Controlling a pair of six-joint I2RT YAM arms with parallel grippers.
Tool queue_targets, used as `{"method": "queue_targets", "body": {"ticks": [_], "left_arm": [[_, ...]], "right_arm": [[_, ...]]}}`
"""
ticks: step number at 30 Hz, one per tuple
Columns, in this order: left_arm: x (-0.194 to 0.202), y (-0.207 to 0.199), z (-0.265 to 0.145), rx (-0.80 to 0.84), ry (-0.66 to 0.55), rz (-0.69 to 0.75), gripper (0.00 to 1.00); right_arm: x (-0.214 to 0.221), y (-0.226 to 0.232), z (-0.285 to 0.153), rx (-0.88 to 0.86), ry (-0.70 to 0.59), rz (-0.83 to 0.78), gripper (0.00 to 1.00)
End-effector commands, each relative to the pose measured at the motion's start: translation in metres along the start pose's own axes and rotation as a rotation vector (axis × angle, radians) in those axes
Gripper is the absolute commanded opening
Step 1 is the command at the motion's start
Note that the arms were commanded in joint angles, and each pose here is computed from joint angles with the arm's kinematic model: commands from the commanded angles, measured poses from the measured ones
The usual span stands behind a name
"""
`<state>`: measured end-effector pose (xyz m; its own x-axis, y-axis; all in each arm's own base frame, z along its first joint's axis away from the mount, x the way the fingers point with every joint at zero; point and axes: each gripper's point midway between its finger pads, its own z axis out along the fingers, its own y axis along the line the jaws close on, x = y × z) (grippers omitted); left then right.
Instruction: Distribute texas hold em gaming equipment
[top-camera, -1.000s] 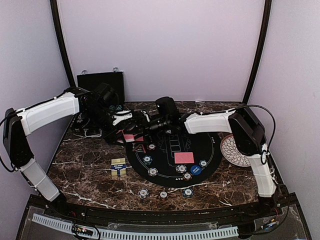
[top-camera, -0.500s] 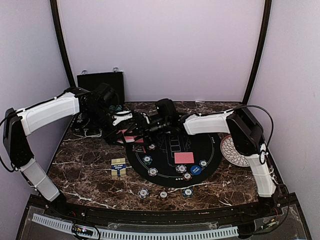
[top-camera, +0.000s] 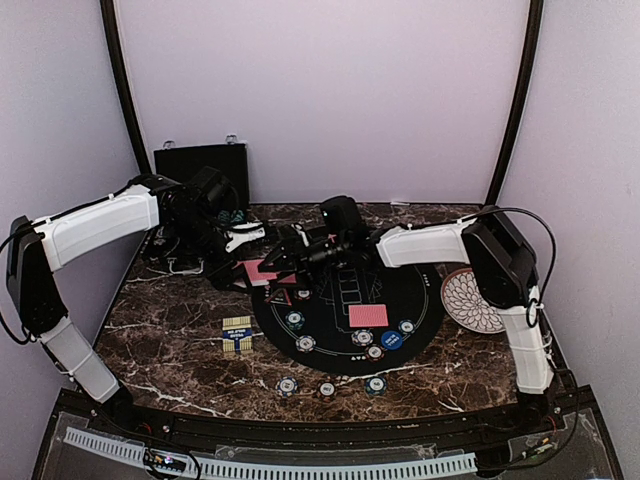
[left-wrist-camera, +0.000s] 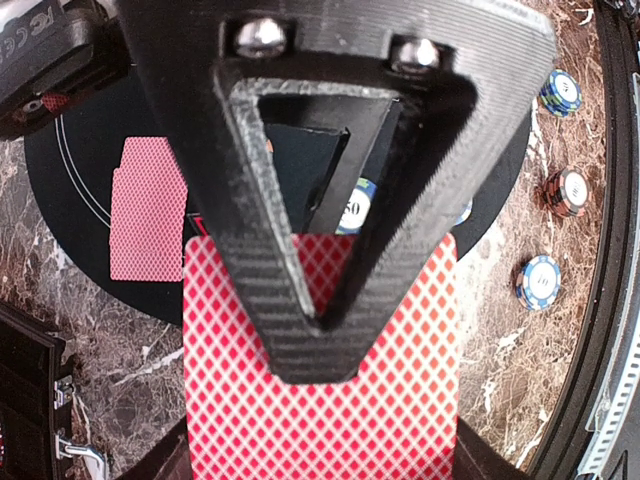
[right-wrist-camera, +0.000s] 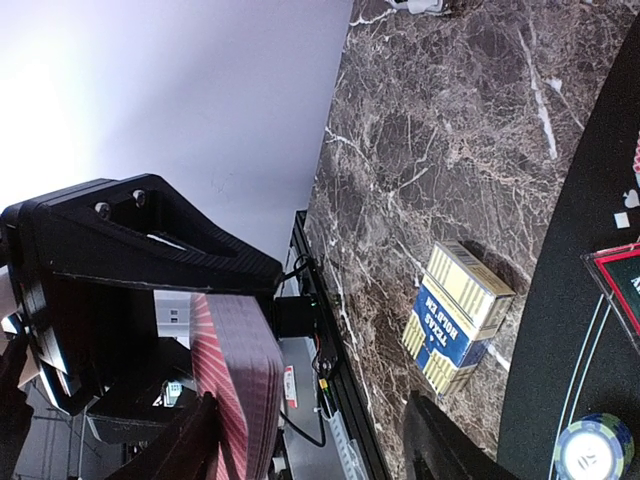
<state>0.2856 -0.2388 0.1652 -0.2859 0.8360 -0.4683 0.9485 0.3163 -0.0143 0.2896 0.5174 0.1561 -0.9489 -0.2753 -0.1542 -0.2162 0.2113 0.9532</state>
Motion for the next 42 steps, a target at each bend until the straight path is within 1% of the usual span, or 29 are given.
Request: {"method": "queue_targets", "body": {"ticks": [1, 7, 11, 33, 42], "left_arm": [[-0.014, 0.001, -0.018, -0.026, -0.063, 0.016, 0.0], [-0.014, 0.002, -0.018, -0.027, -0.063, 0.016, 0.0], [-0.014, 0.002, -0.018, -0.03, -0.06, 0.017, 0.0], [-0.011, 0.002, -0.016, -0.029, -0.052, 0.015, 0.0], [-0.01, 0.002, -0.015, -0.027, -0.048, 0.012, 0.0]], "right_arm": [[0.001, 0.006, -0.01, 0.016, -0.016, -0.012, 0.6], [-0.003, 0.034, -0.017, -0.024, -0.031, -0.044, 0.55], [-0.002, 0.044, -0.021, -0.036, -0.033, -0.051, 0.46], [0.007, 0.045, -0.024, -0.069, -0.016, -0.026, 0.18], [0.006, 0.046, -0.032, -0.091, -0.03, -0.012, 0.09]]}}
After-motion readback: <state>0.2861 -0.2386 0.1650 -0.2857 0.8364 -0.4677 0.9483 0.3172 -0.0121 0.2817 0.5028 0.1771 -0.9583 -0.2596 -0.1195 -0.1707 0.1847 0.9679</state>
